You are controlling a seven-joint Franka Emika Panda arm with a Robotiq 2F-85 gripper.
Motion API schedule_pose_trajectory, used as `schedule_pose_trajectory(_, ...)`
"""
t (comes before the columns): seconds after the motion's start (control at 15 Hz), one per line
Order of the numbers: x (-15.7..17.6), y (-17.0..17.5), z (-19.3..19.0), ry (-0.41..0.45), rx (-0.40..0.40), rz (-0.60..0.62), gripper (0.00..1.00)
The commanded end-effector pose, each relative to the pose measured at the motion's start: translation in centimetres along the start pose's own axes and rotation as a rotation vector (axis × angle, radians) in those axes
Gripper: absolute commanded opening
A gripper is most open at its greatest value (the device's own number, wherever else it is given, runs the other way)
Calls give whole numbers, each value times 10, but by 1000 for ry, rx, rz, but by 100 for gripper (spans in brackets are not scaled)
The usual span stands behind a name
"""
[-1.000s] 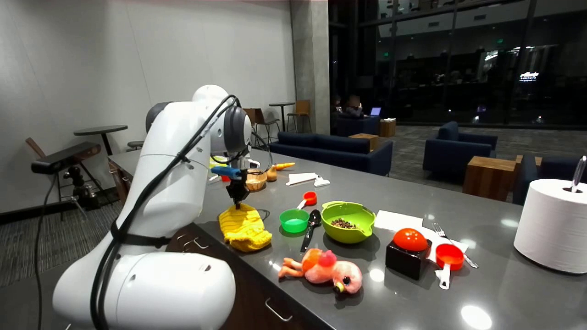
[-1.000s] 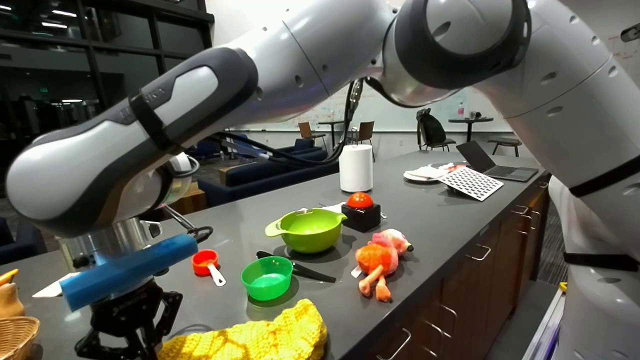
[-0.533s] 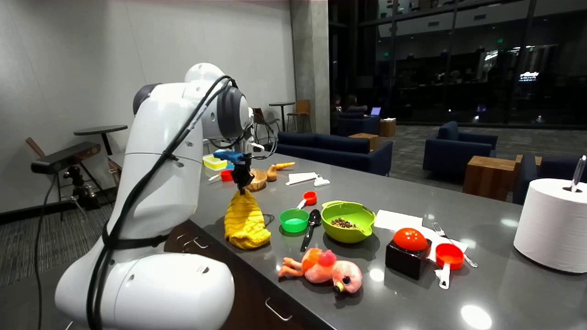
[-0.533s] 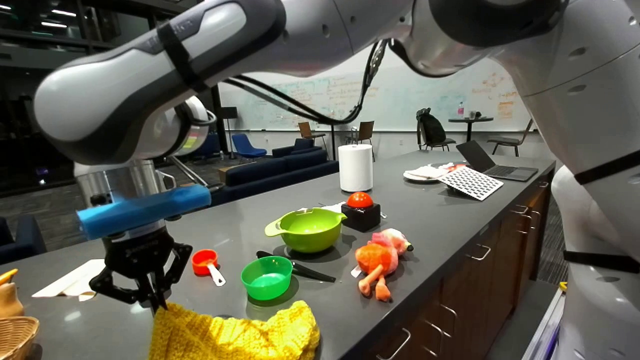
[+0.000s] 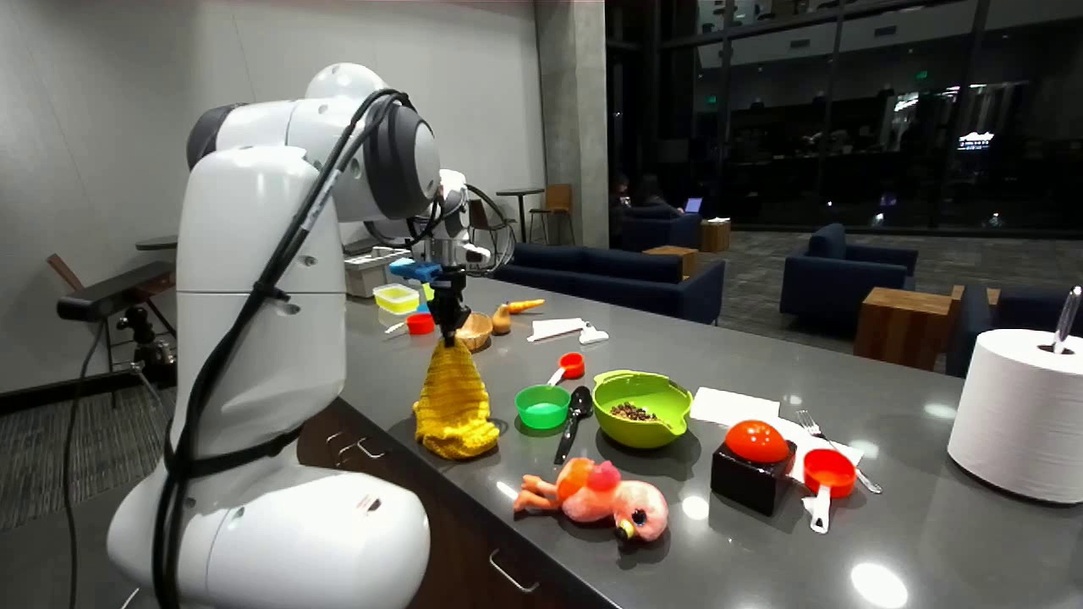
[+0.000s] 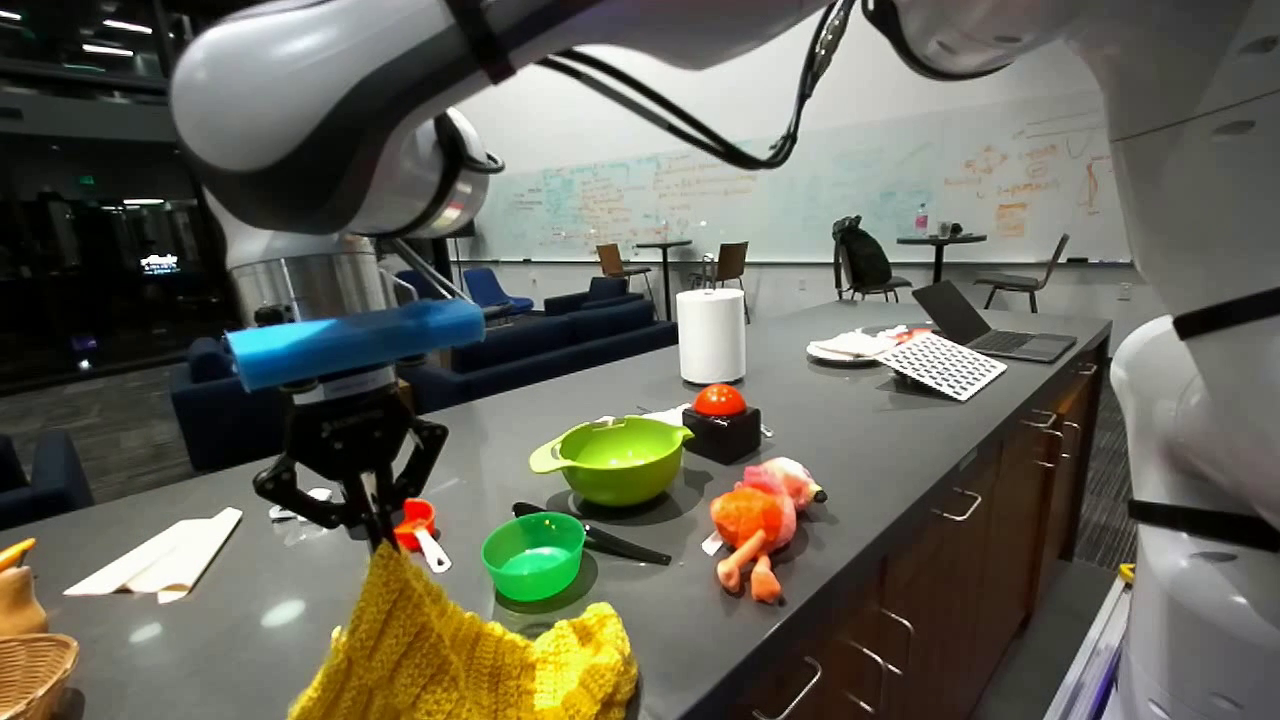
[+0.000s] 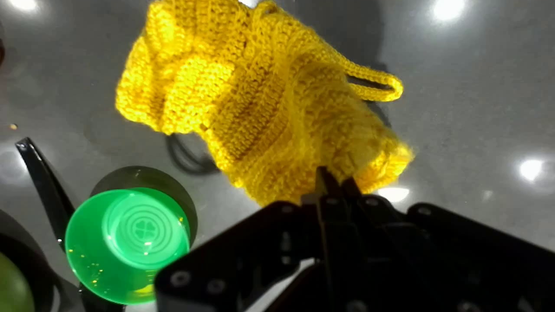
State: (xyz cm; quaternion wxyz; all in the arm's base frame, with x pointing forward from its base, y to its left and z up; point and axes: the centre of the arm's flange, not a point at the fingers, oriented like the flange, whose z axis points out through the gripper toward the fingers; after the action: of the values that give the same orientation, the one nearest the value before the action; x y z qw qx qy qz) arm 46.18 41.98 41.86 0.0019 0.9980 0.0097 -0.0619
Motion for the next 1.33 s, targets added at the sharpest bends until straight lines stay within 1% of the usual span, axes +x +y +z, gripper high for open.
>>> schedule_pose_trajectory(0.0, -40, 33, -13, 31, 21, 76, 1)
schedule_pose_trajectory(0.27, -61, 67, -13, 48, 44, 139, 1)
schedule_pose_trajectory(0.53, -70, 111, 7, 36, 96, 198, 1)
schedule_pose_trajectory(0.8, -79, 169, 43, 13, 165, 265, 1)
schedule_pose_trajectory(1.07, -95, 222, 84, -19, 238, 336, 1)
schedule_pose_trajectory(1.27, -108, 250, 120, -37, 307, 376, 1)
